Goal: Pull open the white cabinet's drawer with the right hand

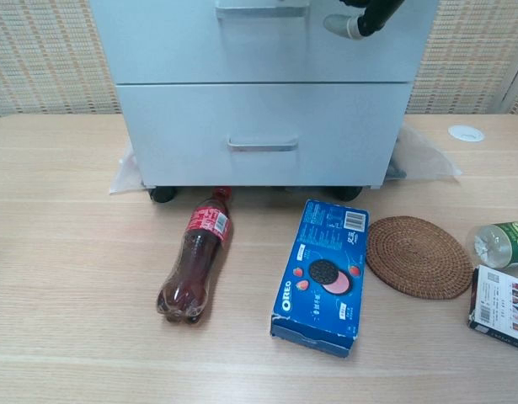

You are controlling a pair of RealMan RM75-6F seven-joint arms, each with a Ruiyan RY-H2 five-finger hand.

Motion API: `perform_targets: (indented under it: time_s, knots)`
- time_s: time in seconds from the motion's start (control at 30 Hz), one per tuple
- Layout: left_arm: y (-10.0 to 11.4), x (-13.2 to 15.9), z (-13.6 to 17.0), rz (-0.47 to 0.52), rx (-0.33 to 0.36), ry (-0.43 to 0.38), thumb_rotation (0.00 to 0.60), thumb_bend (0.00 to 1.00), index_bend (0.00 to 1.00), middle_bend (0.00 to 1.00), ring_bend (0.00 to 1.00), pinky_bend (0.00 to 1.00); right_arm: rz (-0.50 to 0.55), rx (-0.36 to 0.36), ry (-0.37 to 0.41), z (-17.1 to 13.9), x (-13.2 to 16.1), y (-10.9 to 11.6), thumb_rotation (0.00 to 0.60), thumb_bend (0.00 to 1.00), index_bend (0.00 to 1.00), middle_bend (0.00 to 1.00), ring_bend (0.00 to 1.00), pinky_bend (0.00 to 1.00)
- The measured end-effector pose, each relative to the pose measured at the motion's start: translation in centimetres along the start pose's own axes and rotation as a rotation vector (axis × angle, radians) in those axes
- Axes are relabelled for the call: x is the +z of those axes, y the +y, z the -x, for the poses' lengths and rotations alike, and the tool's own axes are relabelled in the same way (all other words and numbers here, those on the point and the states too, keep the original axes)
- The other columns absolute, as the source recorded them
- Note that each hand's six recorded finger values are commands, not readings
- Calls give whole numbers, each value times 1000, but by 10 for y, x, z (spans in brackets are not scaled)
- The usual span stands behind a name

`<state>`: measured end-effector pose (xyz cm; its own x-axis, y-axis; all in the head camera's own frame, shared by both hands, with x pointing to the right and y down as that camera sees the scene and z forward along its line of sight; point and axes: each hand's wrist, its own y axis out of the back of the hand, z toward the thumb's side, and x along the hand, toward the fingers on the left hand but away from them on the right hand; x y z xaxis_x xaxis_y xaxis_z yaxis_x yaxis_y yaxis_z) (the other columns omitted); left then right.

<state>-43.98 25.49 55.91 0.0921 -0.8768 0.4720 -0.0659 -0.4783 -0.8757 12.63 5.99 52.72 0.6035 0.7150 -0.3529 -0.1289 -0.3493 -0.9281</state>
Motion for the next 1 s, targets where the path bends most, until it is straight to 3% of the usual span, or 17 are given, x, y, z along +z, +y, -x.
perform_targets:
  time_s: [0.53,1.0]
  knots:
    - [-2,-2,-3,6,0,2,600,337,265,187,203,164,-41,16,-9,19,7,-7,600,412,222,918,979,781]
    - [-4,-3,-2,8,-10,6,600,337,265,187,203,164,-69,36,3,10,12,-12,600,412,223,918,979,781]
